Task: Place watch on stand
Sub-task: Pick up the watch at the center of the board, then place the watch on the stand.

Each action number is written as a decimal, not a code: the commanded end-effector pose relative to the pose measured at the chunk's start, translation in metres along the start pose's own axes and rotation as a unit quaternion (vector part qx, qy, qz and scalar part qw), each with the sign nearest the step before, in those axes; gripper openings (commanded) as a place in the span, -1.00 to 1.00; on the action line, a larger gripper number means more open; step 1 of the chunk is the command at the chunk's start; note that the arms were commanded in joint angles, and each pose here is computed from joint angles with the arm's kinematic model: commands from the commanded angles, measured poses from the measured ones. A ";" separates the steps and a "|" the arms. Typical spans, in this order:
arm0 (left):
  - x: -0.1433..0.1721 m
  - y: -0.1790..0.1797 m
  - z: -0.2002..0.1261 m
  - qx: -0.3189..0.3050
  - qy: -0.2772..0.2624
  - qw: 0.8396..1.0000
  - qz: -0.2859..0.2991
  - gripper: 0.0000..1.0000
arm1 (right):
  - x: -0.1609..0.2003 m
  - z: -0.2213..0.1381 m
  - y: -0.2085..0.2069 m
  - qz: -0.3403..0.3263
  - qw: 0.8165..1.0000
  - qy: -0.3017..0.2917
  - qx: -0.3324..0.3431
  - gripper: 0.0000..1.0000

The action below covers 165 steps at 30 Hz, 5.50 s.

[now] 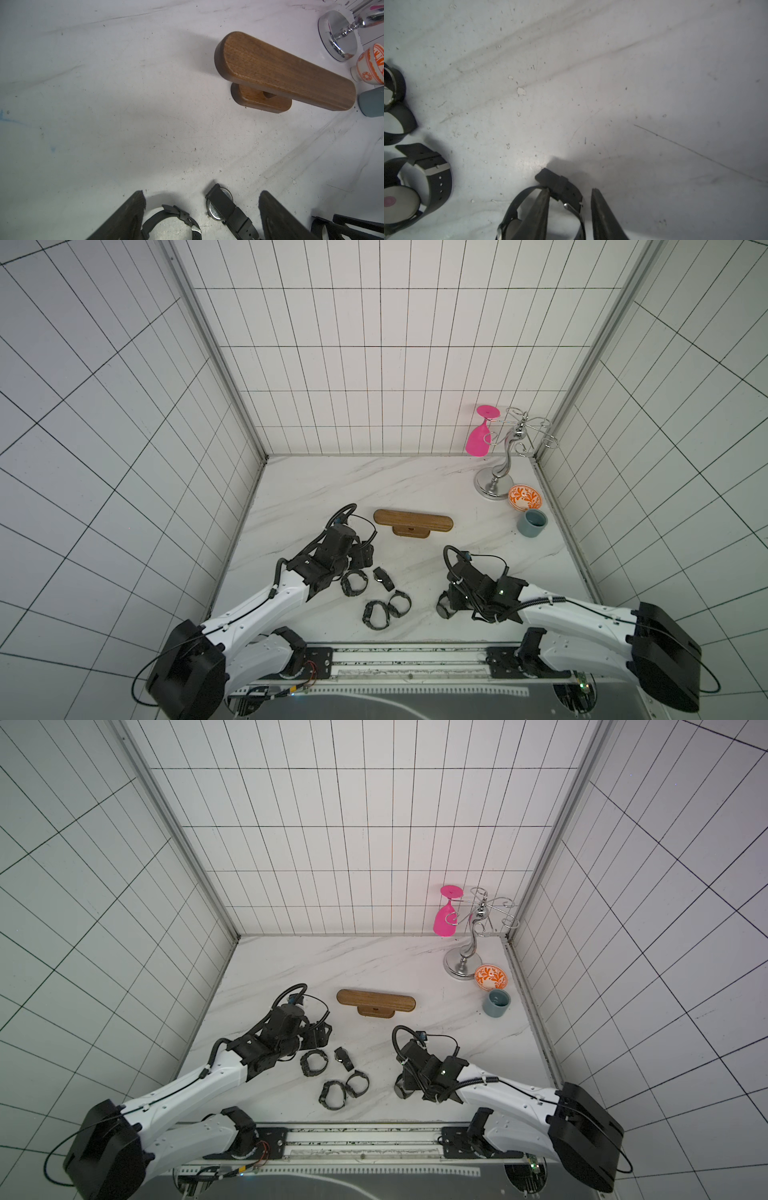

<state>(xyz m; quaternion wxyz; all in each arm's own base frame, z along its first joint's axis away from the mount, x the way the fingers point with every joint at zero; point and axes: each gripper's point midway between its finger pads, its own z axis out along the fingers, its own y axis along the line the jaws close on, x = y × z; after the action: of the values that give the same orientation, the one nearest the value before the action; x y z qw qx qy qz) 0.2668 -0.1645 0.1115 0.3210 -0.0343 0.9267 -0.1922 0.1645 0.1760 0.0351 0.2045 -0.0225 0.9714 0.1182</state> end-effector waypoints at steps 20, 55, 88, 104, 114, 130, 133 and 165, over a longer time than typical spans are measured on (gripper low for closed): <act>-0.011 -0.010 -0.003 0.014 -0.013 1.000 0.004 0.70 | 0.030 0.003 -0.022 -0.005 0.999 0.036 0.029 -0.36; 0.005 -0.137 -0.050 0.238 -0.048 0.970 -0.026 0.69 | -0.131 -0.091 0.085 0.012 0.962 -0.243 -0.124 -1.00; 0.027 -0.183 -0.056 0.329 -0.037 0.943 -0.003 0.30 | -0.163 -0.149 0.139 -0.005 0.918 -0.306 -0.251 -1.00; 0.026 -0.186 -0.056 0.330 -0.038 0.943 0.001 0.00 | -0.162 -0.145 0.139 -0.006 0.919 -0.303 -0.251 -1.00; 0.024 -0.186 -0.061 0.336 -0.044 0.941 0.003 0.17 | -0.159 -0.145 0.143 -0.010 0.918 -0.297 -0.263 -1.00; 0.018 -0.185 -0.070 0.343 -0.061 0.937 0.000 -0.08 | -0.155 -0.142 0.145 -0.014 0.917 -0.291 -0.272 -1.00; 0.018 -0.185 -0.069 0.343 -0.061 0.937 0.001 -0.09 | -0.156 -0.143 0.144 -0.011 0.917 -0.294 -0.268 -1.00; 0.012 -0.178 -0.070 0.317 -0.074 0.946 0.008 -0.31 | -0.156 -0.136 0.142 -0.005 0.924 -0.285 -0.256 -1.00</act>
<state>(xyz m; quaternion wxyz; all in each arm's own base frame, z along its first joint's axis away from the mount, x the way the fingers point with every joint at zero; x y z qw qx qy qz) 0.2019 -0.3110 0.2119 0.3691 0.0679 0.7968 -0.4735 0.2354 0.2783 0.2291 0.4479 -0.0605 0.8196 0.3522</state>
